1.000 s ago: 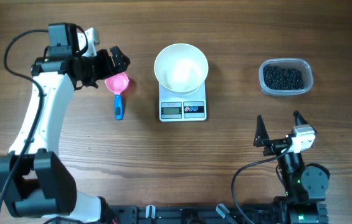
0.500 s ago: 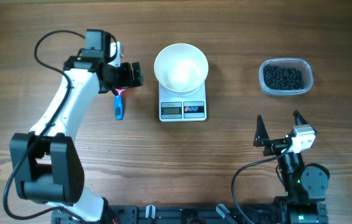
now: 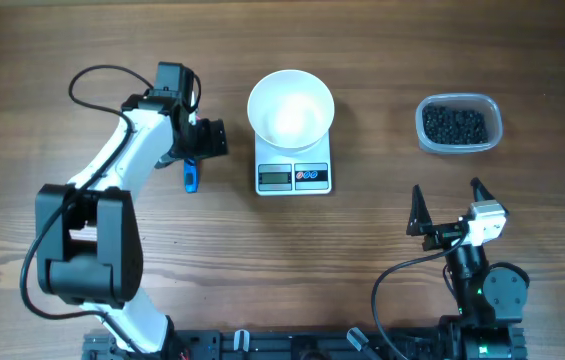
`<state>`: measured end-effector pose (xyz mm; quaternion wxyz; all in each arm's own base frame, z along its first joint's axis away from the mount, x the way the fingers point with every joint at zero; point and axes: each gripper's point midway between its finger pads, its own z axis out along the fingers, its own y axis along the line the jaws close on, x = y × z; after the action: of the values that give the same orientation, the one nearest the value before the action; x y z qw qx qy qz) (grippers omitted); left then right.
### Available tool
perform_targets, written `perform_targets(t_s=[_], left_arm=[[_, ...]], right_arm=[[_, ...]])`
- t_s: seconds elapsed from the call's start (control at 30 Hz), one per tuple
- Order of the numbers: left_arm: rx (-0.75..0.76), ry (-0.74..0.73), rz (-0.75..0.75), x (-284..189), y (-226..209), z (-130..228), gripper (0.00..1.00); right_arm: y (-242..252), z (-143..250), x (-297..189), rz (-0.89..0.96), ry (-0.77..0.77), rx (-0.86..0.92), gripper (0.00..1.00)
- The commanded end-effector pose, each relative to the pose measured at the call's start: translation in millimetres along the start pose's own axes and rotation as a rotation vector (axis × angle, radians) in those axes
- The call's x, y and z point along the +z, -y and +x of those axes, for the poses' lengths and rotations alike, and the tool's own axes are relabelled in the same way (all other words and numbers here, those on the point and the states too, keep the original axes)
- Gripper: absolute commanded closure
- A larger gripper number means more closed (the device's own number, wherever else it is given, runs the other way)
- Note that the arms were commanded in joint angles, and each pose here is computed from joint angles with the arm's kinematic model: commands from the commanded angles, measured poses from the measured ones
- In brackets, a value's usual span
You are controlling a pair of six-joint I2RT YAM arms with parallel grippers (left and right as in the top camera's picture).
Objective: Scoop item into bowl and weigh 150g on scale
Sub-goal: 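Reach the left gripper forward over the pink scoop's blue handle, then lower the left gripper and close it on the blue handle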
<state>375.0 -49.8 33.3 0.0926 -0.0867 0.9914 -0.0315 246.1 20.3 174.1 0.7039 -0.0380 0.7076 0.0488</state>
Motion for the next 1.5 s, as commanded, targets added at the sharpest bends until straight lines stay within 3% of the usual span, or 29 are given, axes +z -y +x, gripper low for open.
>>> perform_targets(t_s=[0.0,0.27,0.37,0.4,0.43,0.47,0.6,0.63,0.67,0.77,0.87,0.9,0.93,1.03,1.47], left_arm=[[-0.023,-0.025,-0.022,7,-5,9,0.0],[-0.103,-0.063,-0.037,30,-14,36,0.0],[-0.103,-0.011,-0.018,36,-11,28,0.03],[-0.103,-0.009,-0.01,36,-10,27,0.27],[-0.104,-0.017,0.016,36,-5,28,0.43],[-0.104,-0.029,0.05,36,1,30,0.49],[-0.104,-0.067,0.149,34,18,35,0.46],[-0.104,-0.063,0.142,34,17,35,0.4],[-0.103,-0.055,0.124,34,14,33,0.24],[-0.102,-0.003,0.034,36,-2,24,0.0],[-0.102,0.025,0.042,36,-1,17,0.0],[-0.102,0.031,0.044,36,0,15,0.05],[-0.101,0.038,0.046,36,0,14,0.22],[-0.101,0.065,0.056,35,3,7,0.41],[-0.103,0.109,-0.006,35,-8,-1,0.55]], right_arm=[[3,-2,0,0.014,0.01,0.01,0.0],[3,-2,0,0.015,0.01,0.01,0.0],[3,-2,0,0.015,0.009,0.011,0.0],[3,-2,0,0.015,0.01,0.01,0.0],[3,-2,0,0.015,0.01,0.01,0.0],[3,-2,0,0.015,0.01,0.01,0.0],[3,-2,0,0.015,0.01,0.01,0.01],[3,-2,0,0.015,0.01,0.01,0.0],[3,-2,0,0.015,0.01,0.01,0.0],[3,-2,0,0.015,0.01,0.01,0.0],[3,-2,0,0.015,0.01,0.011,0.0],[3,-2,0,0.015,0.01,0.01,0.01],[3,-2,0,0.015,0.01,0.01,0.0],[3,-2,0,0.015,0.01,0.011,0.0],[3,-2,0,0.015,0.01,0.01,0.0]])
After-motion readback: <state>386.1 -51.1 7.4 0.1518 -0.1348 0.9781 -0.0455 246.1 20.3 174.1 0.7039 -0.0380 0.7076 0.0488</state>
